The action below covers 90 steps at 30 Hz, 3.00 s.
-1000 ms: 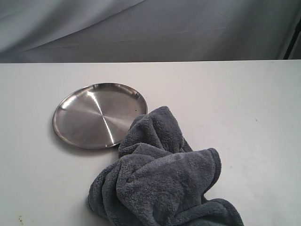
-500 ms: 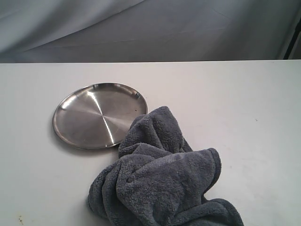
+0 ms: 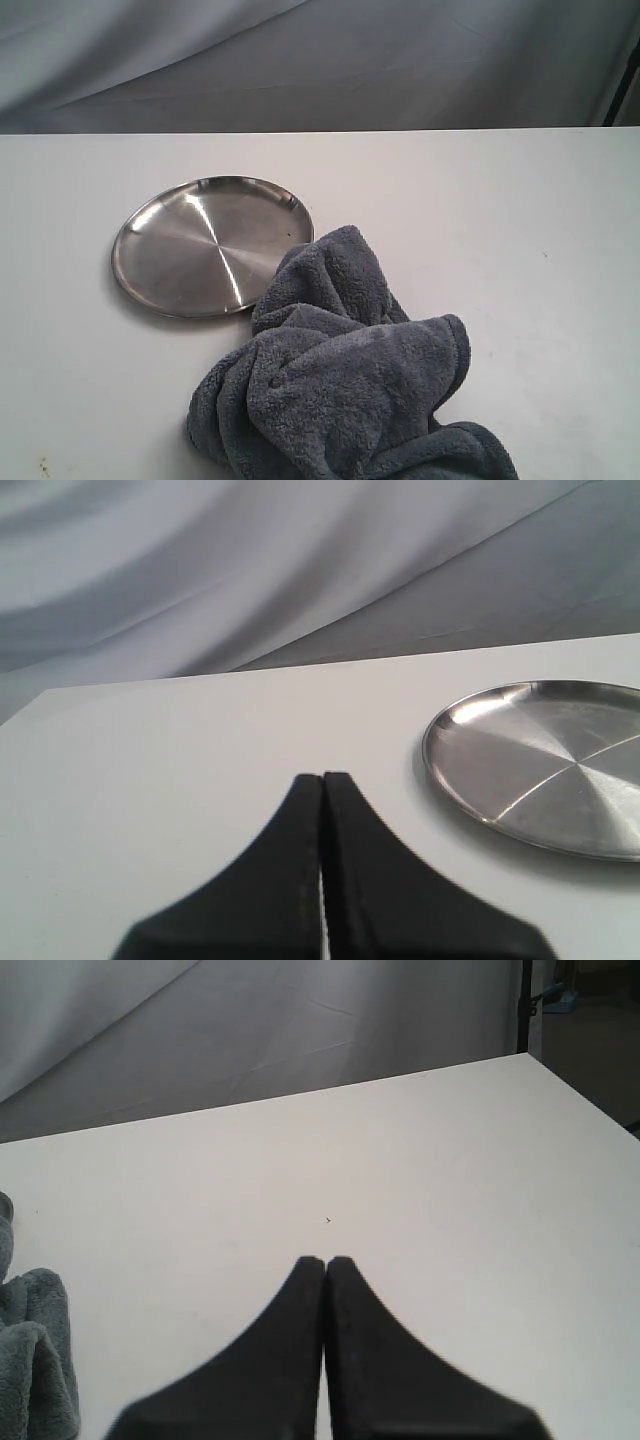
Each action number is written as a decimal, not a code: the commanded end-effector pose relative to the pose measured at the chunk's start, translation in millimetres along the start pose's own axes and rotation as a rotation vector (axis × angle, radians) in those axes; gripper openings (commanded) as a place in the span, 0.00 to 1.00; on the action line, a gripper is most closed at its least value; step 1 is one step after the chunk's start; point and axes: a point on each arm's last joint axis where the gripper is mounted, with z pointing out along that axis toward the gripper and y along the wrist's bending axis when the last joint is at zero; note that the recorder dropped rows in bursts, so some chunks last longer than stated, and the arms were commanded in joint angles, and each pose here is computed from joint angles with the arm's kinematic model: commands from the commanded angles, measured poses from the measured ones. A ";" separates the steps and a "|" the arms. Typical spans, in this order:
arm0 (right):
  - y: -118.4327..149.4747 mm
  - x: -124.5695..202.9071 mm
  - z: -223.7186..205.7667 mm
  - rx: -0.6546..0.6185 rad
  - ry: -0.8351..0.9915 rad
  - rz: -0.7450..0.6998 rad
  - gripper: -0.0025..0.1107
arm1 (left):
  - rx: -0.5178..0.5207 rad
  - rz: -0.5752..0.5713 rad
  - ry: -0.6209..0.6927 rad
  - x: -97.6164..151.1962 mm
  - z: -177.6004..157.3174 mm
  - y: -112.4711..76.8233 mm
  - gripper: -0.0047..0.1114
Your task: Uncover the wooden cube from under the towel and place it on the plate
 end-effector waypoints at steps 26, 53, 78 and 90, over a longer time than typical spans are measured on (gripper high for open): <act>11.3 -104.9 -44.4 -0.038 -0.498 0.180 0.02 | -0.004 -0.003 -0.009 0.4 0.1 0.1 0.04; 78.0 -191.7 69.0 -0.566 0.708 -0.319 0.02 | -0.004 -0.003 -0.009 0.4 0.1 0.1 0.04; 225.6 -76.2 60.4 -0.901 1.213 -0.959 0.02 | -0.004 -0.003 -0.009 0.4 0.1 0.1 0.04; 327.0 -82.4 46.0 -1.088 1.101 -1.007 0.02 | -0.004 -0.003 -0.009 0.4 0.1 0.1 0.04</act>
